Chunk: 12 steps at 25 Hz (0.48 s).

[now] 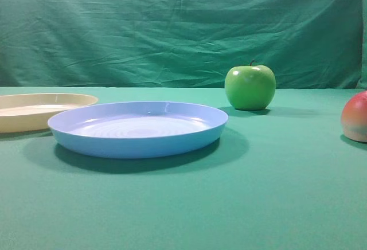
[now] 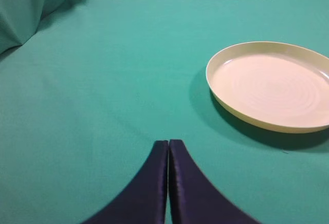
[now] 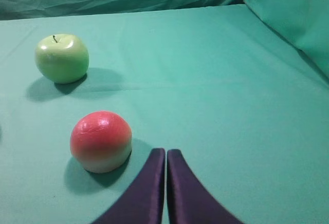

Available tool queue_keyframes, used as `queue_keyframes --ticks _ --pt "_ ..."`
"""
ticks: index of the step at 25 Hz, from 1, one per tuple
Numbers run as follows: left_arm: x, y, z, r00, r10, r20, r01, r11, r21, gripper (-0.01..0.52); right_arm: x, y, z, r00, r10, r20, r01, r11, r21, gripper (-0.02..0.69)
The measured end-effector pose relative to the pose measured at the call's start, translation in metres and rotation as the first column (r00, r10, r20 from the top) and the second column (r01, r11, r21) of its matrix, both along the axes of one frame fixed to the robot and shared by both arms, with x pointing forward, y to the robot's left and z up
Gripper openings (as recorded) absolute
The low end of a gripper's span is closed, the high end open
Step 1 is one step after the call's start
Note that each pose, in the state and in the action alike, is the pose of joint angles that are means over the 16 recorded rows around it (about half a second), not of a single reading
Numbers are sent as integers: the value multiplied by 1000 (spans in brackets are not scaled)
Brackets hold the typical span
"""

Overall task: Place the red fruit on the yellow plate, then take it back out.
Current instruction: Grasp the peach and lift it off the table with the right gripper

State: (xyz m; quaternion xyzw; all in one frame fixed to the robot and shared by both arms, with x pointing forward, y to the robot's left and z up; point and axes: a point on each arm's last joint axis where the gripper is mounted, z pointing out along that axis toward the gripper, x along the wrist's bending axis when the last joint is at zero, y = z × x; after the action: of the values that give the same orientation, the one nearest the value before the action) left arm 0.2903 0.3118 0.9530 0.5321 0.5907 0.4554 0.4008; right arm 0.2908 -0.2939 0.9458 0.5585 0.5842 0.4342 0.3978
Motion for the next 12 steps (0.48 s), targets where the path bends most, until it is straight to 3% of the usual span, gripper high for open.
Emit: queue_keyframes --ticks 12 --pt "0 0 0 1000 0 0 0 1000 0 0 0 0 0 1000 0 0 0 1000 0 0"
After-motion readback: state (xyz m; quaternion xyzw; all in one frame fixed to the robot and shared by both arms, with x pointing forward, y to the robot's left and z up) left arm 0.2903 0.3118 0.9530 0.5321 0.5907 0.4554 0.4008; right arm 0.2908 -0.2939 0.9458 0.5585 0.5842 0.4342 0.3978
